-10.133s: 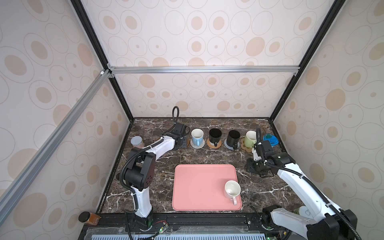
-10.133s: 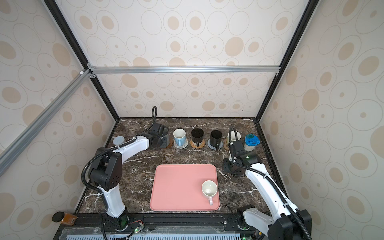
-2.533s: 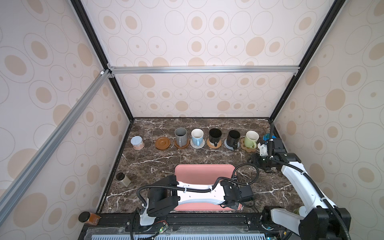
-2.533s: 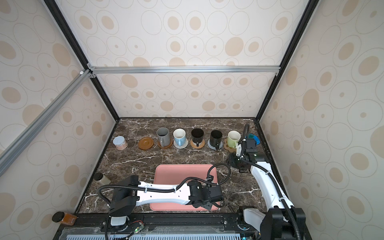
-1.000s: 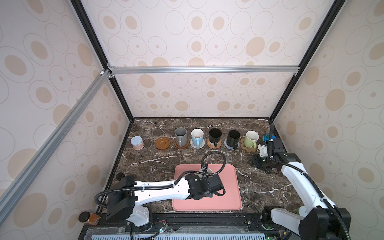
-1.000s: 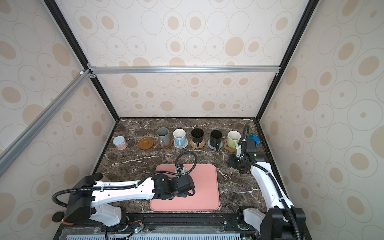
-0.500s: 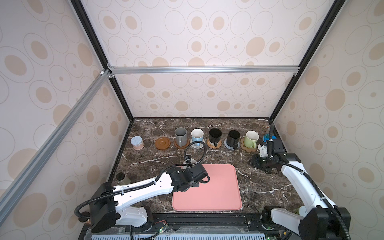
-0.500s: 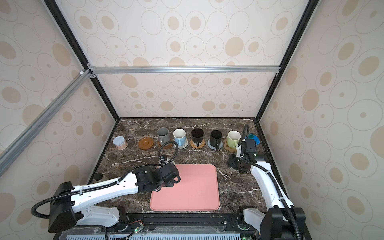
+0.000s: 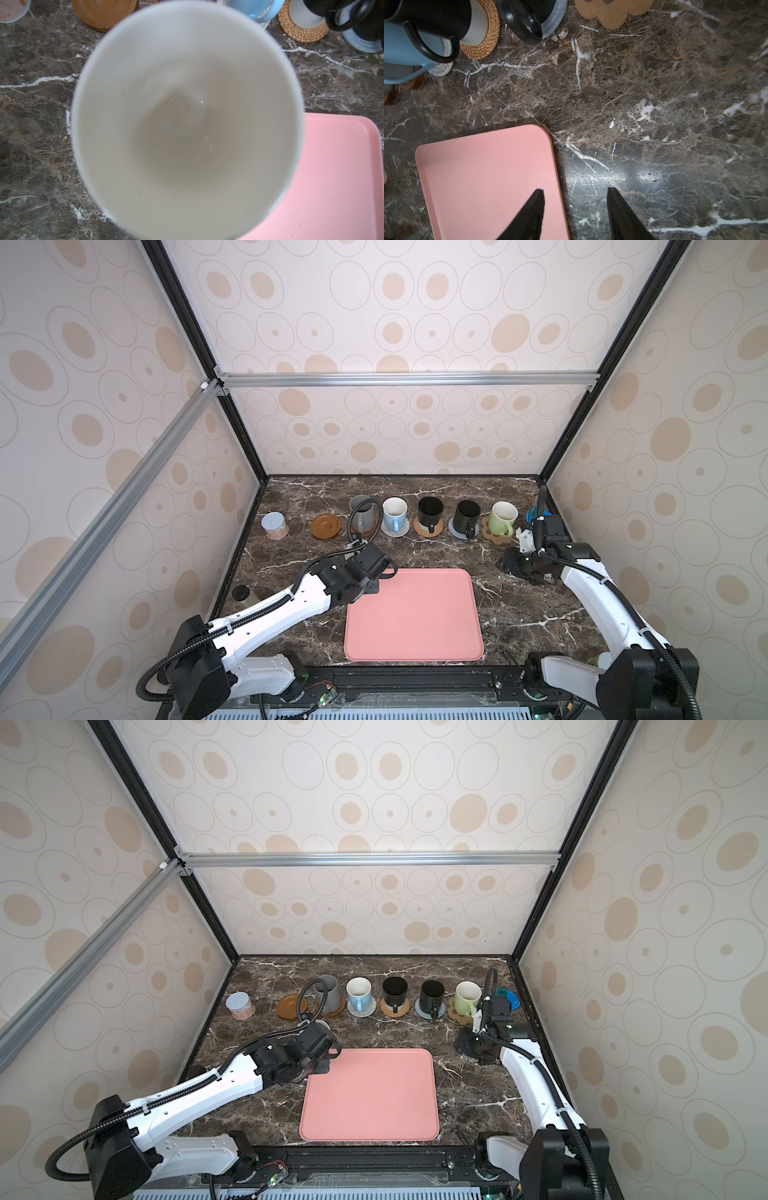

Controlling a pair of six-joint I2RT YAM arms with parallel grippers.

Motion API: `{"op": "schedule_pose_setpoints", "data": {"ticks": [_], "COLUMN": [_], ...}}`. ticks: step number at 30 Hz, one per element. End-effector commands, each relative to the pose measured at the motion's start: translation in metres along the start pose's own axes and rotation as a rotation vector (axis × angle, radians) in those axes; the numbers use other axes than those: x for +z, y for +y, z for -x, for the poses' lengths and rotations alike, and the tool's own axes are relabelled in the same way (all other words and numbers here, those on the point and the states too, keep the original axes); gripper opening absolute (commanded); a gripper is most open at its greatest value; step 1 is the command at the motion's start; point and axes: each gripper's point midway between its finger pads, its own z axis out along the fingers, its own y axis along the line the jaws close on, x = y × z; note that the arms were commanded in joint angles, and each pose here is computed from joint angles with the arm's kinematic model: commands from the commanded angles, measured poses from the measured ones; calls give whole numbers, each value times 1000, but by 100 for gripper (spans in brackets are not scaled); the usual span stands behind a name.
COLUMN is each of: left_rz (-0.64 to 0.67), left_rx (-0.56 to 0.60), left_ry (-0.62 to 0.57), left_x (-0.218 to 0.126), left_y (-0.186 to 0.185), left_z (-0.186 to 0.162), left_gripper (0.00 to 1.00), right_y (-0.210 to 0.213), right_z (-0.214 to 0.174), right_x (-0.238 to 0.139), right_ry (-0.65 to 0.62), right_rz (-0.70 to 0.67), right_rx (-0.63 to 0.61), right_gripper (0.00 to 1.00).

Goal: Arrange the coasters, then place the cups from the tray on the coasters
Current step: 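Carry the white mug with the left gripper toward the empty brown coaster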

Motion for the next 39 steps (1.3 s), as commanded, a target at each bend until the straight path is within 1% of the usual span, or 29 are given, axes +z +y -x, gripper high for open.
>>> {"op": "schedule_pose_setpoints", "data": {"ticks": [1, 10, 20, 24, 29, 39], "left_rz": [-8, 30, 58, 61, 20, -33], "left_rx": [7, -33, -29, -8, 33, 106], "left_ry": [-92, -131, -159, -175, -212, -226], "left_x": [-11, -1, 10, 18, 28, 59], "left_y": [7, 38, 73, 85, 88, 98], "left_z": [33, 58, 88, 101, 120, 148], "left_gripper": [12, 12, 12, 12, 12, 11], "right_y": [-2, -2, -4, -3, -4, -4], "right_z": [5, 8, 11, 10, 10, 7], "right_x": [-5, -6, -8, -7, -9, -13], "right_ry": [-4, -6, -9, -4, -4, -5], "right_rz": [-14, -21, -37, -36, -41, -43], "right_rx": [6, 10, 9, 12, 12, 8], "right_gripper": [53, 52, 52, 52, 52, 52]}}
